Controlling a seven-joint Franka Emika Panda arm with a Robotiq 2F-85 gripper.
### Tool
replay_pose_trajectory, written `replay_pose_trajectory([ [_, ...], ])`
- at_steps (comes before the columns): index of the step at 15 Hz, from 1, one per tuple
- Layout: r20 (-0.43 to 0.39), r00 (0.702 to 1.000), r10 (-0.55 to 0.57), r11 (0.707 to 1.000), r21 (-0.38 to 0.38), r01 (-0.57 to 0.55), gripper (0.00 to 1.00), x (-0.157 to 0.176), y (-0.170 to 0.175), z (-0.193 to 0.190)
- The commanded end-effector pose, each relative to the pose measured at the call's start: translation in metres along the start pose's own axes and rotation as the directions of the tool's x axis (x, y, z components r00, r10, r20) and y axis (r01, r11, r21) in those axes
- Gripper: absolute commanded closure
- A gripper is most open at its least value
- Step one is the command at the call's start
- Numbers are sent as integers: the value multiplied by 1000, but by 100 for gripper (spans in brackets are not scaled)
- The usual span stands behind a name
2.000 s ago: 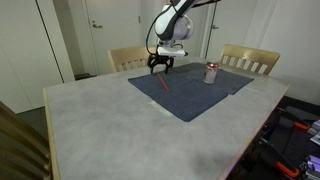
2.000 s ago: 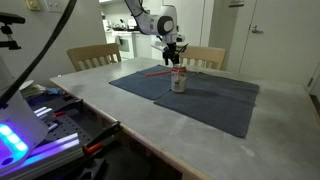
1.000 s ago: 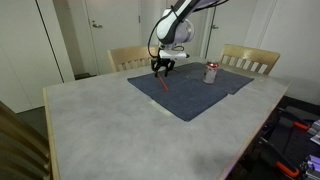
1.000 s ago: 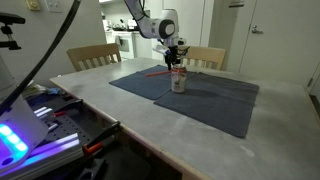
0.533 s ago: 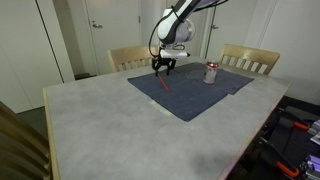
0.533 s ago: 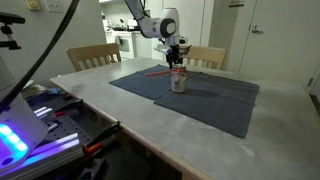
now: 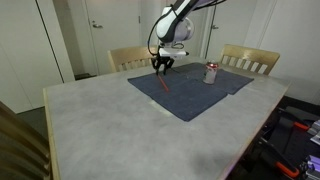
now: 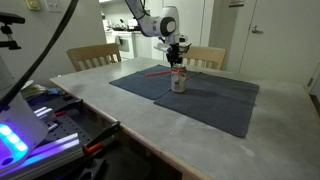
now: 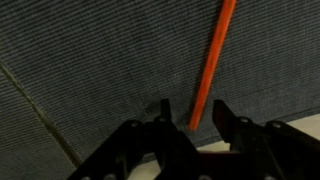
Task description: Pick up the straw from the table and put it in the can.
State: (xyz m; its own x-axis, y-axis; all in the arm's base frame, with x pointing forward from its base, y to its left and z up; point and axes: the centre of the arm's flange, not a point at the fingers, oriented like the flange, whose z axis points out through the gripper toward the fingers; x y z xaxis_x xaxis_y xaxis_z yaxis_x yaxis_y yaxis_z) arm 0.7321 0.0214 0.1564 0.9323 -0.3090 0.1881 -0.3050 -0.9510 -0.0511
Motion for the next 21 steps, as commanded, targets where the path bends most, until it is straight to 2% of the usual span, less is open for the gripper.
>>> replay_pose_trajectory([
  [1, 19, 1000, -12, 1000, -2, 12, 51, -2, -10, 0],
  [4, 25, 999, -19, 1000, 1, 19, 50, -4, -16, 2],
  [11, 37, 999, -17, 1000, 1, 17, 66, -6, -17, 4],
  [12, 38, 999, -16, 1000, 0, 16, 64, -6, -16, 4],
  [13, 39, 999, -15, 1000, 0, 15, 68, -7, -16, 4],
  [21, 48, 999, -10, 1000, -2, 10, 66, -10, -13, 8],
])
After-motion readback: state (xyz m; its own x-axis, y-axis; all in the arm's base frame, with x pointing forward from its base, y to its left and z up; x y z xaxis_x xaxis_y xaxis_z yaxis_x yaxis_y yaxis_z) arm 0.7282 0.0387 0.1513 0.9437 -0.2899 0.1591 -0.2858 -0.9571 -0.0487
